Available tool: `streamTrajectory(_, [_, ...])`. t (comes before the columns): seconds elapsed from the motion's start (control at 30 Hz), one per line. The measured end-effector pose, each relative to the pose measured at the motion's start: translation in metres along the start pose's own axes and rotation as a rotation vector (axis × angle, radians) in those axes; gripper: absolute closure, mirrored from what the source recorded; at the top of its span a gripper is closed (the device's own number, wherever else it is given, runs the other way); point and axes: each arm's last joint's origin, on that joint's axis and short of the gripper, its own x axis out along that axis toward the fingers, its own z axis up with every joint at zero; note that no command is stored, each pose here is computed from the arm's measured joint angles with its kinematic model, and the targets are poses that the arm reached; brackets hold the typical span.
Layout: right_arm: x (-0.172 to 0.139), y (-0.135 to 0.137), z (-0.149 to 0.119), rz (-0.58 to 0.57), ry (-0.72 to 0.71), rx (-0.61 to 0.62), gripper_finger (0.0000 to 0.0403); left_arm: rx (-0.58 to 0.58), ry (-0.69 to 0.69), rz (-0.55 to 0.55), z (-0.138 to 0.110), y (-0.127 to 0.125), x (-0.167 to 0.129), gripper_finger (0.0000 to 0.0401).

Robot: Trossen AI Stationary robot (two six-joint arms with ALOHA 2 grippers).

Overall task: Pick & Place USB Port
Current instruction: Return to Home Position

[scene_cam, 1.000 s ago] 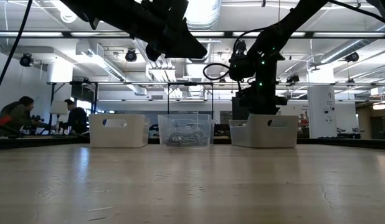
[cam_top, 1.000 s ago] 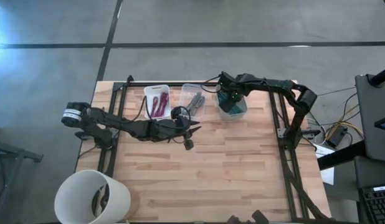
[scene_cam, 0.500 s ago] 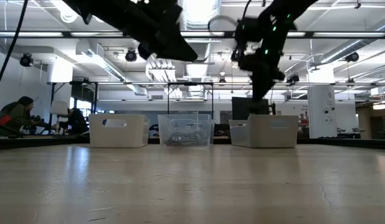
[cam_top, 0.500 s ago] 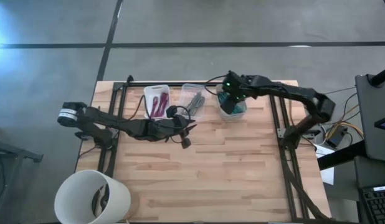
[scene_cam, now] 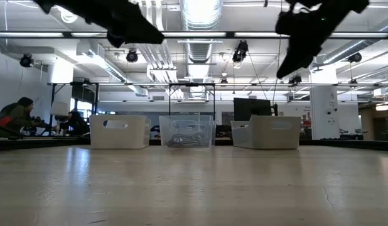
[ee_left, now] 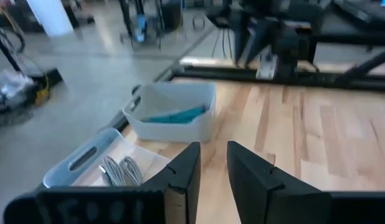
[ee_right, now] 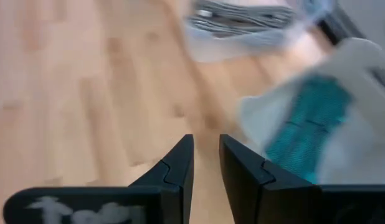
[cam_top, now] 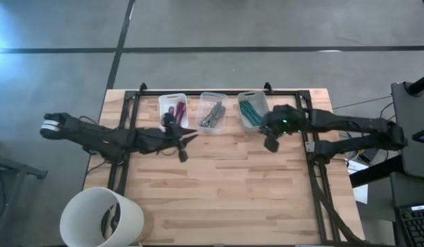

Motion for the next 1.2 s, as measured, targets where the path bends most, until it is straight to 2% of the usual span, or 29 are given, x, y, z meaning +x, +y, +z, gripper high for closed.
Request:
streamTrajectory(0.07, [-0.005,0.001,-0.012,0.085,-0.050,-0.029,0.0332,-0.002,-0.048,-0.006,-0.010,0.005,-0.008,0.0313])
streamTrajectory(0.23, [-0.016,0.004,-0.035,0.289,-0.234,-0.169,0.0340,-0.016,-0.168,-0.105,-0.040,0.014,-0.027,0.0314])
streamTrajectory(0.37, [-0.023,0.004,-0.049,0.361,-0.374,-0.245,0.0341,-0.051,-0.259,-0.110,-0.061,0.022,-0.040,0.0316])
streamTrajectory(0.53, [-0.029,0.002,-0.063,0.367,-0.453,-0.242,0.0339,-0.070,-0.342,-0.108,-0.076,0.031,-0.055,0.0317])
streamTrajectory(0.9, [-0.038,-0.001,-0.079,0.381,-0.531,-0.208,0.0337,-0.074,-0.387,-0.104,-0.102,0.041,-0.071,0.0317])
streamTrajectory(1.2, [-0.037,-0.001,-0.084,0.388,-0.588,-0.190,0.0338,-0.065,-0.434,-0.103,-0.105,0.045,-0.078,0.0318])
